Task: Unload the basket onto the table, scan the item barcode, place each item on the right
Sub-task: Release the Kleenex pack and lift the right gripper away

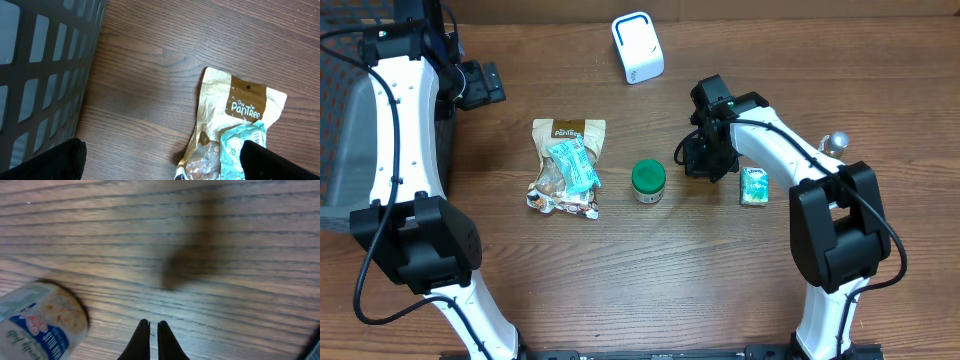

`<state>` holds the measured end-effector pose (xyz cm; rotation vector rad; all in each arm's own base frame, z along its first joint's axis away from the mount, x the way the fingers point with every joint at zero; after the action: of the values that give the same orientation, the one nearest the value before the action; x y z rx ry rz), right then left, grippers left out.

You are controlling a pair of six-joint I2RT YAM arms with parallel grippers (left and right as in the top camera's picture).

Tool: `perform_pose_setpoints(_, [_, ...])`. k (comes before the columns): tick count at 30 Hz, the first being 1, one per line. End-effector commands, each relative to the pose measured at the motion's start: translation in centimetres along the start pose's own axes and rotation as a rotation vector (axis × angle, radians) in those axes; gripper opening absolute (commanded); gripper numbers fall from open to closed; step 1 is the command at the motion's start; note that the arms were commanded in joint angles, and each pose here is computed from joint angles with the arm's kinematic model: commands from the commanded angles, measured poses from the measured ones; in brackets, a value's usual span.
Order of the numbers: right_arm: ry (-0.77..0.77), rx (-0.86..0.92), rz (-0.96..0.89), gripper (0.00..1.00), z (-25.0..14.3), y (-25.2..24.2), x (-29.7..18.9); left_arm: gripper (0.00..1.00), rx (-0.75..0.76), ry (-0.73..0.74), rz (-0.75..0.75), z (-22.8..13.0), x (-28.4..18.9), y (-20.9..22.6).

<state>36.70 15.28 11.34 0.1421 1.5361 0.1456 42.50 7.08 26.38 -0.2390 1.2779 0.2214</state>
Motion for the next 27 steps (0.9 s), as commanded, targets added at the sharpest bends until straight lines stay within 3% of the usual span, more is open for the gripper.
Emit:
perform_pose_setpoints(1, [-0.008, 0.006, -0.056, 0.04, 0.1, -0.7, 0.5, 1.0, 0.018, -0.019, -0.005, 0.3, -0.5, 0.0])
perform_pose_setpoints(16, [-0.028, 0.14, -0.38, 0.04, -0.7, -3.9, 0.2, 1.0, 0.019, -0.018, -0.006, 0.3, -0.5, 0.0])
perform_pose_setpoints(27, [0.017, 0.27, -0.45, 0.04, -0.4, -9.3, -0.9, 1.0, 0.019, -0.018, -0.006, 0.3, -0.5, 0.0])
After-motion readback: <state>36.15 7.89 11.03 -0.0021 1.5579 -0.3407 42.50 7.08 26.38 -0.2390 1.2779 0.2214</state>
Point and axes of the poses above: each gripper's point midway between its finger pads, its own x axis out along the fingers, its own y axis along the line the jaws close on, z = x × y, the point moved 9 cm from there along -x, back along the fingers, and after that the axes turned 2 degrees about x, right-handed, at the moved point
